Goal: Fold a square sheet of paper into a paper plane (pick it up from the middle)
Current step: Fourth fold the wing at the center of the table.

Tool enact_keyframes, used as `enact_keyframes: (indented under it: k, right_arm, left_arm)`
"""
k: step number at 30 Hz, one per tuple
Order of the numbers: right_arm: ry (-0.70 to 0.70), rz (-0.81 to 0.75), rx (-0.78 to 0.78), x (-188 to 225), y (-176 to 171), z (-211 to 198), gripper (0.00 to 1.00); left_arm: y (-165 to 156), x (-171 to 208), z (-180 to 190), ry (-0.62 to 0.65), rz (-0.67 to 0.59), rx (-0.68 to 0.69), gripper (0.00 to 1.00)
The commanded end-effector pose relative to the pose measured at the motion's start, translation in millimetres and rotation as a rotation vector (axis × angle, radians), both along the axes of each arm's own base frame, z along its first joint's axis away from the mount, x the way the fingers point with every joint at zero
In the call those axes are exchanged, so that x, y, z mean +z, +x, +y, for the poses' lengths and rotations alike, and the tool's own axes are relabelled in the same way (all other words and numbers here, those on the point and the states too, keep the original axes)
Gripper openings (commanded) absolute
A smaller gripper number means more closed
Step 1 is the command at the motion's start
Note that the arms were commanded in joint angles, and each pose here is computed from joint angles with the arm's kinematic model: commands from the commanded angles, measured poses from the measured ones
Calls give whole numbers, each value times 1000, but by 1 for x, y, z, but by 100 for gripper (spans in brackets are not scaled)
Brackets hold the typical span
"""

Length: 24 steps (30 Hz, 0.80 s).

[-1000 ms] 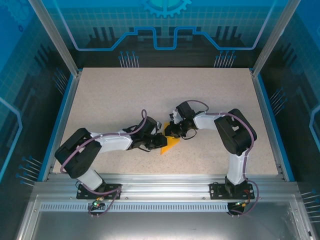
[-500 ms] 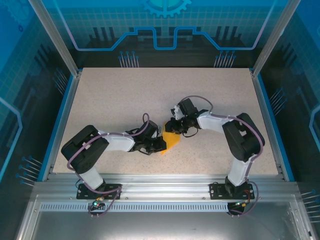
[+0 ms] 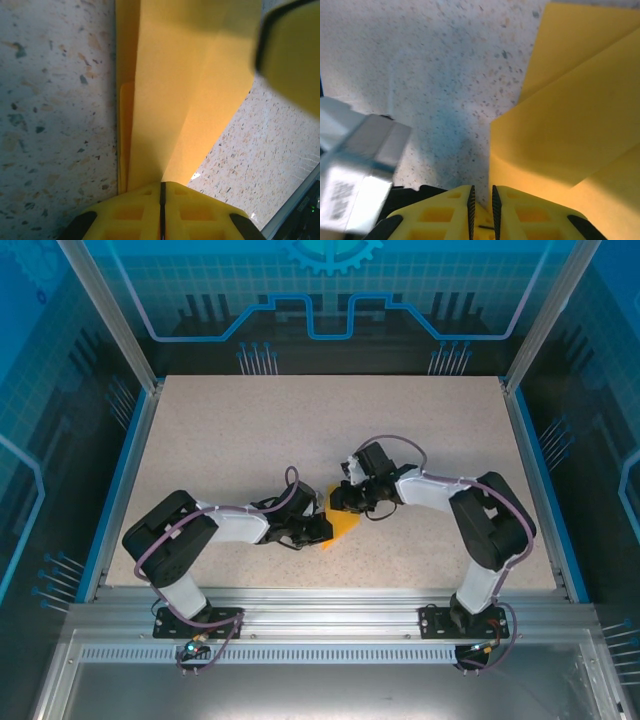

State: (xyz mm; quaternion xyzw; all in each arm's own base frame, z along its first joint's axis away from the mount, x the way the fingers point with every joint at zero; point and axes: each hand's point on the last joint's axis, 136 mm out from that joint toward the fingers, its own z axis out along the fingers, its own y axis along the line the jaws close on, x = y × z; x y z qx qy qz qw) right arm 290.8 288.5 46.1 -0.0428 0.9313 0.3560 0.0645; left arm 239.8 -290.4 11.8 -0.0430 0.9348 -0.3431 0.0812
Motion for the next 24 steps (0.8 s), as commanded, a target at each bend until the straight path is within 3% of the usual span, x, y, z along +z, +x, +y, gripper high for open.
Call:
enact_keyframes:
  k: [1,11,24]
  right_arm:
    - [35,28,16,-8,2,11,19]
    - [-88,31,-91,-41,34,-30,19]
    - [-82,45,-172,-46,81,-66,19]
  left_arm:
    - [-23,-32,24,117,91,8,10]
    - [-29,-38,30,141,104,4,9]
    - [-38,-48,39,159,126,8,9]
